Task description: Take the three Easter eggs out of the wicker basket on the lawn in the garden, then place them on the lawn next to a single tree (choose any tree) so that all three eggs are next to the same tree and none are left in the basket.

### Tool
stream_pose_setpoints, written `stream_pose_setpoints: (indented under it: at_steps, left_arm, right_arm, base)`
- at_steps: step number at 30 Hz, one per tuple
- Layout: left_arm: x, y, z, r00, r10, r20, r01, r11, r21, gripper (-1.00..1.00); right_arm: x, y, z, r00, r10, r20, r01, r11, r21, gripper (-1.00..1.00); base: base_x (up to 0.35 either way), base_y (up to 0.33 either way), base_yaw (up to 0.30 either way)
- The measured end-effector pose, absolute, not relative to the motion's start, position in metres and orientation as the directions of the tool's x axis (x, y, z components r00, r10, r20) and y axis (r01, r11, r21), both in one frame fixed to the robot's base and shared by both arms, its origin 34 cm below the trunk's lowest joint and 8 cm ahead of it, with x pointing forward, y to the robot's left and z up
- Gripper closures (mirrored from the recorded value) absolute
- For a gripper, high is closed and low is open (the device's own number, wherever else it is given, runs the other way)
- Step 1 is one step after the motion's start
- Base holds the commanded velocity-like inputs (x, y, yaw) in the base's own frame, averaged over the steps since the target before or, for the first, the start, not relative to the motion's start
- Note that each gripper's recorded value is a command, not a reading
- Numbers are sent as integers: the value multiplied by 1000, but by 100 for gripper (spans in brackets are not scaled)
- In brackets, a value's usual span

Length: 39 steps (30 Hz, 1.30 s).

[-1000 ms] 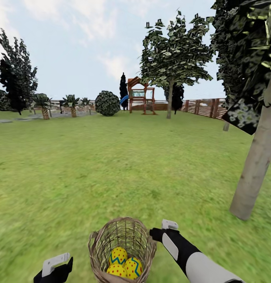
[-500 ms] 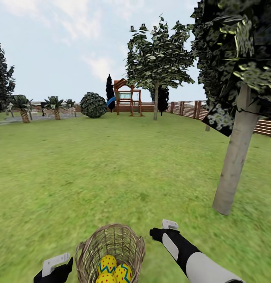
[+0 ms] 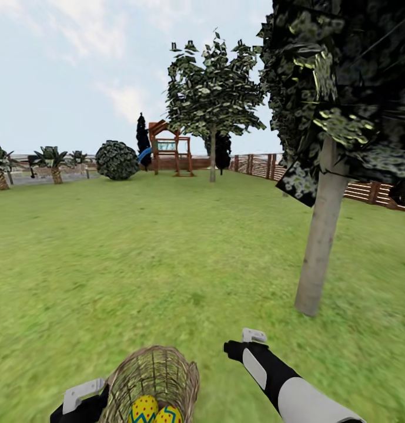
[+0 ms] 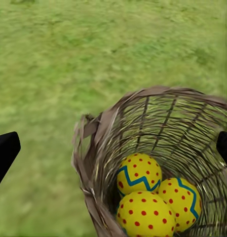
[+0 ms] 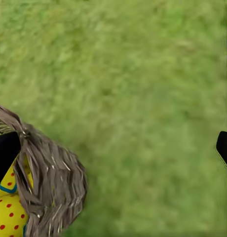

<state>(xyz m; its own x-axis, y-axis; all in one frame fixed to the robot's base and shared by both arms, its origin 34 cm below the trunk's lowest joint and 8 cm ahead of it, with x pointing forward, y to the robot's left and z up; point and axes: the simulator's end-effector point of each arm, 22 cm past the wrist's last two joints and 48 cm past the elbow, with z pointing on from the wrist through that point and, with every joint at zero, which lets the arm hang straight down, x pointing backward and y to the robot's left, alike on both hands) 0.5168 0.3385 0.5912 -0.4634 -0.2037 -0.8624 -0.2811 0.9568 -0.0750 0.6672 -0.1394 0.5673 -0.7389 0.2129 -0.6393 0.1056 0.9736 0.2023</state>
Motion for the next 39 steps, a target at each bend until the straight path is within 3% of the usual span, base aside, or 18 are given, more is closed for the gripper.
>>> stream_pose_setpoints:
  at_steps: [32, 39]
  left_arm:
    - [501, 340, 602, -574, -209, -791, -293, 955, -39, -100]
    - [490, 307, 579, -637, -255, -728, -297, 952, -73, -100]
  right_arm:
    - [677, -140, 632, -737, 213, -642, 106, 974, 202, -100]
    - [678, -140, 645, -736, 213, -642, 106, 974, 202, -100]
  base:
    - [0, 0, -23]
    - [0, 0, 0]
